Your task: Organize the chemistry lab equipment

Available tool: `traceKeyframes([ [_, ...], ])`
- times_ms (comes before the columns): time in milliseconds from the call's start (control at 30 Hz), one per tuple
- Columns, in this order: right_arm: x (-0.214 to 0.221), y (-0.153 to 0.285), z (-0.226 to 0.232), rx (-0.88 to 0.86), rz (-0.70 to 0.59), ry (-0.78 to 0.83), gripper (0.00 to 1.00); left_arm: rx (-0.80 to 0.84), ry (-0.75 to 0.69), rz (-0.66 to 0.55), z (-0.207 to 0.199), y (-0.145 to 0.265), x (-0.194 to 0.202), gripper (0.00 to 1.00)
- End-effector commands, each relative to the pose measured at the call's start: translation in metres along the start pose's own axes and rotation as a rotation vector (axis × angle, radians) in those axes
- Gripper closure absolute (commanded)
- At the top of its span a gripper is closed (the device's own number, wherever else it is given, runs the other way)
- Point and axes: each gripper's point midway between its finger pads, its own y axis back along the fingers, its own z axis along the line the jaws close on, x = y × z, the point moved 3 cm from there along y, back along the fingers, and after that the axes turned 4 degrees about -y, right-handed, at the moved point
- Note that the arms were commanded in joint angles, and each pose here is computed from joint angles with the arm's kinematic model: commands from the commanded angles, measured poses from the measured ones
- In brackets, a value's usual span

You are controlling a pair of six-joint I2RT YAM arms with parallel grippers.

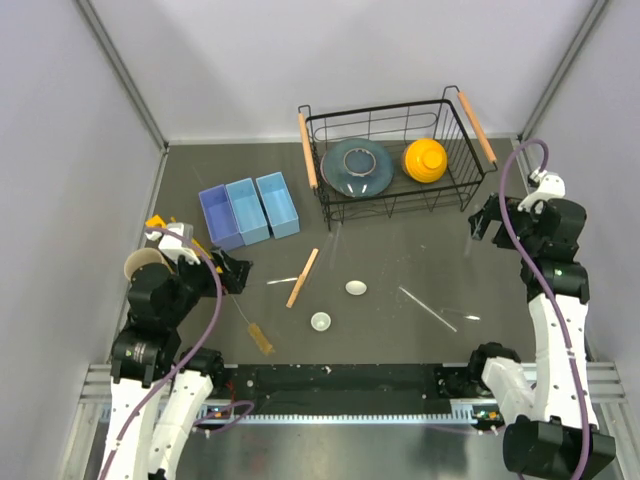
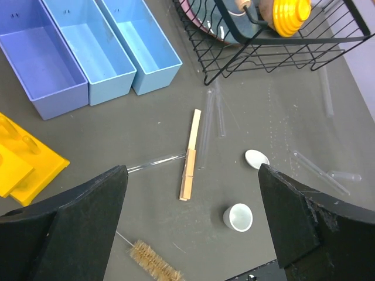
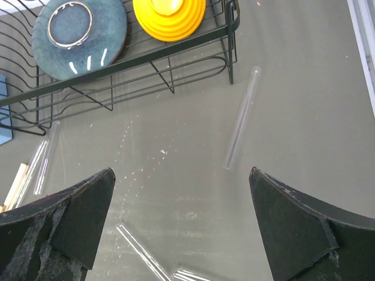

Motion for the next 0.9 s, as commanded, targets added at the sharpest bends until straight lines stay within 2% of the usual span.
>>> traceKeyframes([
  [0,-0.022,0.012,0.014,-0.054,-0.061,0.053,0.01,0.068,0.007,-0.045,-0.016,0.014,-0.014,0.01],
  [167,-0.019,0.02,0.028,-0.164,-0.056,0.156,0.01,0.114,0.024,-0.04,-0.024,0.022,-0.009,0.01],
  [233,-0.007,0.026,0.039,-0.286,-0.033,0.286,0.01,0.129,0.034,-0.03,-0.026,0.024,-0.006,0.01],
  [267,-0.004,0.031,0.043,-0.346,-0.047,0.406,0.01,0.135,0.035,-0.034,-0.027,0.025,-0.006,0.01],
  [300,0.004,0.038,0.057,-0.466,-0.044,0.461,0.01,0.141,0.046,-0.03,-0.028,0.026,-0.005,0.01],
  [367,0.016,0.046,0.061,-0.529,-0.026,0.559,0.01,0.155,0.056,-0.028,-0.03,0.028,-0.002,0.01],
  [433,0.022,0.047,0.059,-0.529,-0.005,0.608,0.01,0.166,0.068,-0.025,-0.032,0.029,-0.001,0.01],
  [667,0.058,0.027,0.013,-0.396,0.215,0.779,0.01,0.173,0.085,-0.014,-0.029,0.026,0.013,0.01],
  [800,0.075,0.0,-0.016,-0.295,0.409,0.698,0.01,0.135,0.061,0.006,-0.021,0.024,0.02,0.01],
  [867,0.079,-0.017,-0.027,-0.233,0.491,0.582,0.01,0.127,0.059,0.014,-0.018,0.023,0.025,0.01],
])
